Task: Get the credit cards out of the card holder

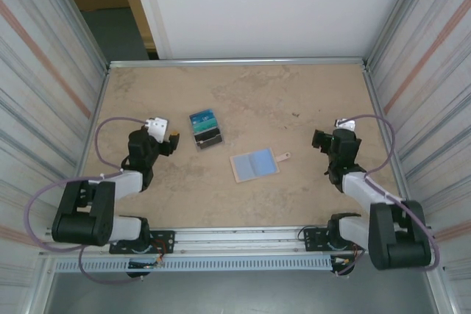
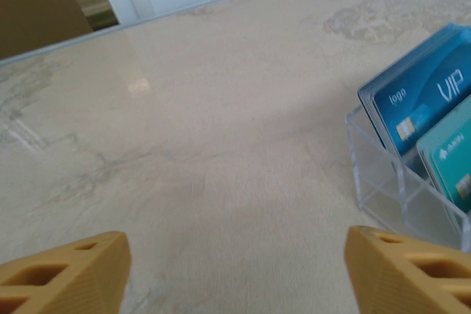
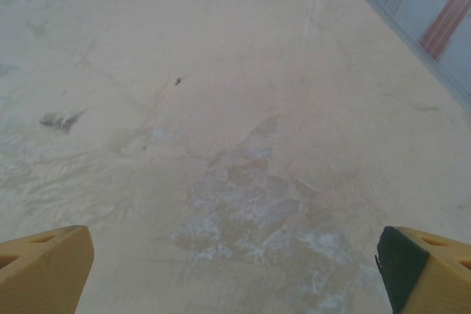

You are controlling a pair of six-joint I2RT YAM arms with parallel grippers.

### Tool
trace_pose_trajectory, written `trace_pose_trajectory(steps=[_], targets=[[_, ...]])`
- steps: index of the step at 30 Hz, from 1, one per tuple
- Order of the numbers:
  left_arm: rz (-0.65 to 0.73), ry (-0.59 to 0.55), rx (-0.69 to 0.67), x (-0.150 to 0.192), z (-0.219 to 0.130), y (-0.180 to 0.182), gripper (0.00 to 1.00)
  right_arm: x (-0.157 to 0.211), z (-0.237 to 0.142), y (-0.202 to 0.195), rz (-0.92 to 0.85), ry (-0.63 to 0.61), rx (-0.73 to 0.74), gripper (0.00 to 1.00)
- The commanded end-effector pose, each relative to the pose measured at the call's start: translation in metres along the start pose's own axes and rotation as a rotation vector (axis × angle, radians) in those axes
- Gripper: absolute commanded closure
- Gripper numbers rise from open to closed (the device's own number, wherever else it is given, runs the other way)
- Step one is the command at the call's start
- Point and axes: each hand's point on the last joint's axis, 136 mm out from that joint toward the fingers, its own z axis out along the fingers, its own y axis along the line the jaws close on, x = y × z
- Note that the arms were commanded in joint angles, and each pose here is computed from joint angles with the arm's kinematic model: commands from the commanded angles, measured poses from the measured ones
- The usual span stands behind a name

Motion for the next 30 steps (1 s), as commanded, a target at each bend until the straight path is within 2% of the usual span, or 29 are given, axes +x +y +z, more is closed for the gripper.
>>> trace_pose_trajectory(steps=[1, 2, 3, 4, 6, 8, 13, 30], targets=[[-0.053, -0.067, -0.027, -0.007, 0.004, 0.010, 0.20, -0.023, 0.013, 0.011, 0.002, -0.101, -0.057, 0.01], [-0.064, -0.070, -0.014, -0.005, 0.005, 0.011, 0.16, -0.024, 0.017, 0.014, 0.000, -0.107, -0.072, 0.01], [-0.065, -0.048, -0.016, 0.003, 0.012, 0.011, 0.03, -0.024, 0.020, 0.018, -0.007, -0.094, -0.088, 0.01], [-0.070, -0.059, -0.051, 0.000, 0.020, 0.019, 0.01, -0.025, 0.023, 0.021, -0.022, -0.096, -0.107, 0.01], [-0.165, 0.047, -0.037, 0.008, 0.026, 0.031, 0.01, -0.028, 0.029, 0.022, -0.038, -0.094, -0.107, 0.01], [-0.193, 0.020, -0.029, 0.008, 0.026, 0.036, 0.01, -0.028, 0.034, 0.023, -0.045, -0.091, -0.125, 0.01], [-0.187, 0.030, -0.031, 0.009, 0.025, 0.034, 0.01, -0.012, 0.053, 0.016, 0.006, -0.090, -0.137, 0.01], [-0.178, 0.036, -0.038, 0.010, 0.026, 0.033, 0.01, -0.011, 0.054, 0.016, 0.004, -0.081, -0.138, 0.01]])
